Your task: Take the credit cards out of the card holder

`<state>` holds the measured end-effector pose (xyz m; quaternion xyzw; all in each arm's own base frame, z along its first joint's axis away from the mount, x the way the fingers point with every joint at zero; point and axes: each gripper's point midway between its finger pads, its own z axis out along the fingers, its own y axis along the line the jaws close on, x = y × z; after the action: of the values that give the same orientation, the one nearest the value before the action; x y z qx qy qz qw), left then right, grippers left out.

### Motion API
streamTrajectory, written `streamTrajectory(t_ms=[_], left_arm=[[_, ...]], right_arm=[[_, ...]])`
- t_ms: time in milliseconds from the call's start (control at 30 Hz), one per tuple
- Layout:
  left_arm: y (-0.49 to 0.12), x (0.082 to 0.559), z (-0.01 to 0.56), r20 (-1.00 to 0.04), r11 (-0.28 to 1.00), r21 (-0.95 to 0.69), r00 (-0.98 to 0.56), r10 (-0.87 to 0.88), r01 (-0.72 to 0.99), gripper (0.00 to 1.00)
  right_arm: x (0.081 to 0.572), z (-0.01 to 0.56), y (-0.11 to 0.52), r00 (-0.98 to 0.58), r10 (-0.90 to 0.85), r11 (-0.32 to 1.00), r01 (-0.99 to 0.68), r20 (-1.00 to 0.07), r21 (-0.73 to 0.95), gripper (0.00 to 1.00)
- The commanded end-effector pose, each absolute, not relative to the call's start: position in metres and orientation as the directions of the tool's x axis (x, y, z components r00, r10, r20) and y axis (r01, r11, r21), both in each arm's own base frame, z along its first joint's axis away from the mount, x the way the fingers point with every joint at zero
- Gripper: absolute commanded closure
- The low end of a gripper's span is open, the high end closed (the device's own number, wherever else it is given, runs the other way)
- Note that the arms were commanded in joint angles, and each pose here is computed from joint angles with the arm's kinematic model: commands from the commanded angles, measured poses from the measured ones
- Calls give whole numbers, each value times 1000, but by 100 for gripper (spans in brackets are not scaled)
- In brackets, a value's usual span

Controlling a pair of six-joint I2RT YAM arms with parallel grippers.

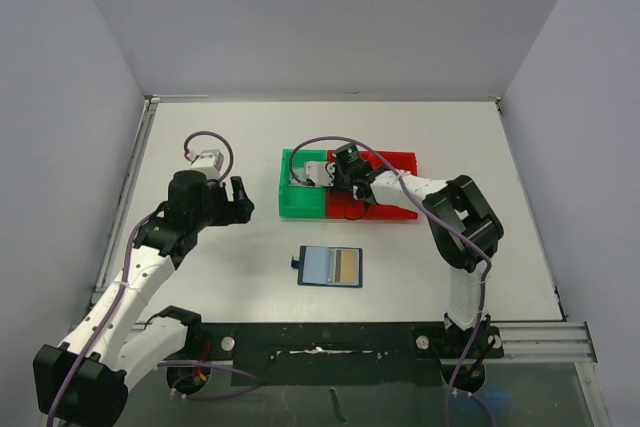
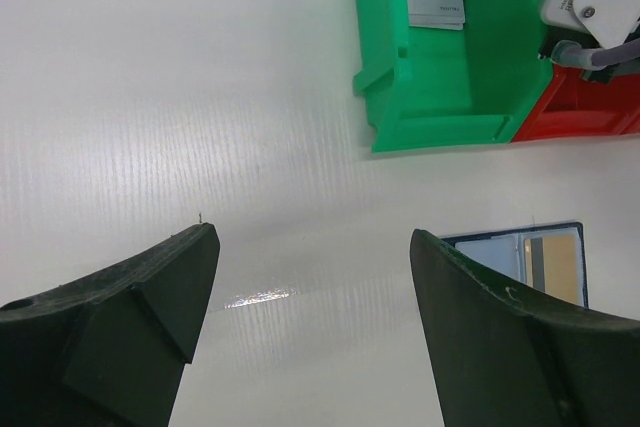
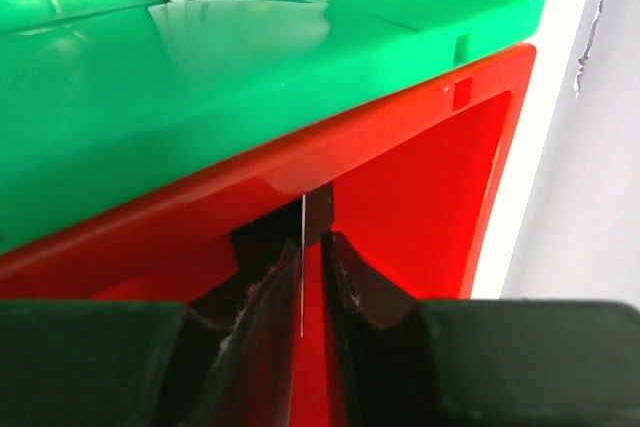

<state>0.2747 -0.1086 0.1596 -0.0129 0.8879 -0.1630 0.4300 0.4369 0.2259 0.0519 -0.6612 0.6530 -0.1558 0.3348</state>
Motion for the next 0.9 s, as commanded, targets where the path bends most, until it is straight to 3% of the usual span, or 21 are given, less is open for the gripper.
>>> streamTrajectory(t_ms=[0,67,400,700,867], left_arm=[[-110,281,176,-798,940,-305,-579,-165,151,23],[-110,281,176,-798,940,-305,-580,-165,153,23],[-108,281,179,-803,941,-304,-572,-170,147,23],[-103,281,188,-822,945,-300,-539,-185,133,23],[-100,281,193,-832,945,-300,-520,-194,128,23]], right_arm=[[451,70,234,131,-963,75,-710,-236,-700,82],[448,71,235,136,-958,81,-715,-252,-695,73],[438,78,241,147,-933,114,-745,-329,-657,65],[437,83,241,130,-910,148,-785,-394,-602,49],[439,83,237,112,-908,166,-789,-404,-592,46]])
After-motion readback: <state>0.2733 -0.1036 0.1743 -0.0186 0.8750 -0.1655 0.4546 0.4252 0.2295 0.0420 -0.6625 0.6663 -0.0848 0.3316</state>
